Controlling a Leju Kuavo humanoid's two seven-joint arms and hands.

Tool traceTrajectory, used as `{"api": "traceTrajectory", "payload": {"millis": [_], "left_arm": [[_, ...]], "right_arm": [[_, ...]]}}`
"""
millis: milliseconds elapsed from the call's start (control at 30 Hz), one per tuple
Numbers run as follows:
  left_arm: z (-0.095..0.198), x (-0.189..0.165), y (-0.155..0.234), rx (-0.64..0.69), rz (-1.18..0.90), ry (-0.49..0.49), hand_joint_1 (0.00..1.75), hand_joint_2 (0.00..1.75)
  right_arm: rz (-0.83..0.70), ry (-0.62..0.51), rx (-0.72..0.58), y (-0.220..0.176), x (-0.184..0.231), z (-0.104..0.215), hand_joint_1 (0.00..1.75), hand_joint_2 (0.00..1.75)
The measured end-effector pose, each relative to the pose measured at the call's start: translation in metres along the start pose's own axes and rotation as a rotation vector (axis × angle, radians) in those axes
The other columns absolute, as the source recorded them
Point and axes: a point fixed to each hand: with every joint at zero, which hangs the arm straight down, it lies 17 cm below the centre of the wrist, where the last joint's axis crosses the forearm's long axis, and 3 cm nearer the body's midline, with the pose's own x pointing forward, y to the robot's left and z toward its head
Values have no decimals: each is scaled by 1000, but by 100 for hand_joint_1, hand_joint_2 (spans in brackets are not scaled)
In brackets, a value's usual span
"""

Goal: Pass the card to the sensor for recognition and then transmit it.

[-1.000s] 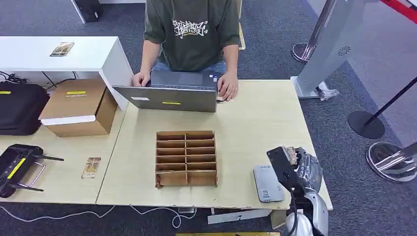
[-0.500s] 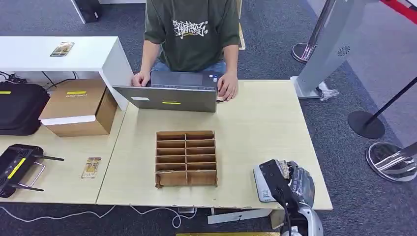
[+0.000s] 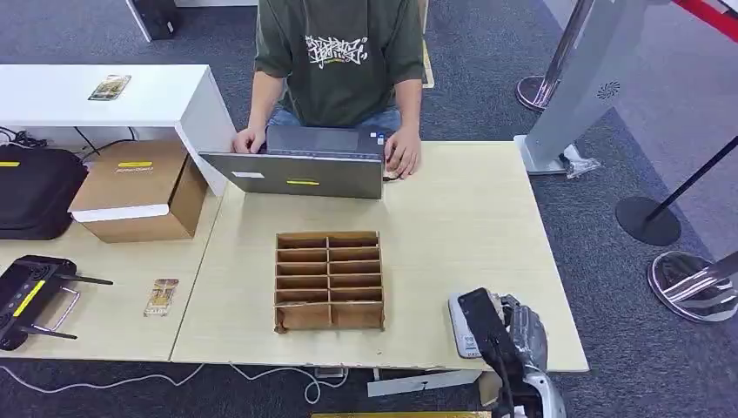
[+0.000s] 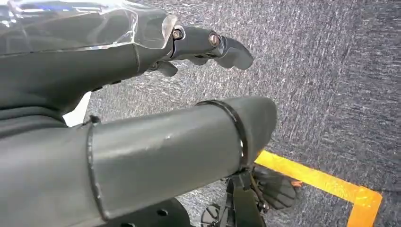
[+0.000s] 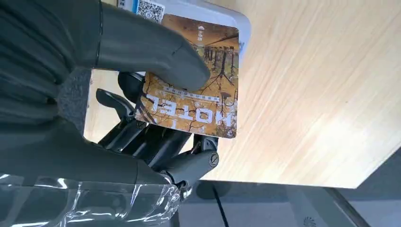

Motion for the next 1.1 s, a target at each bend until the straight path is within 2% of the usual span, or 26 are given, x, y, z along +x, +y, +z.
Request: {"api": "traceTrajectory", "payload": {"millis": [500,900,1100], "left_arm": [[1,1,-2,-3,1,-9,0,0],[1,-8,4,10,3,5,0,0],[0,-10,7,18,6,10,0,0]], "right_arm": [[-3,37,37,19,-13,-18,175,175],[40,60,24,10,-33,-21,171,175],[76,56,-5,-1,-37,-19,175,175]]}}
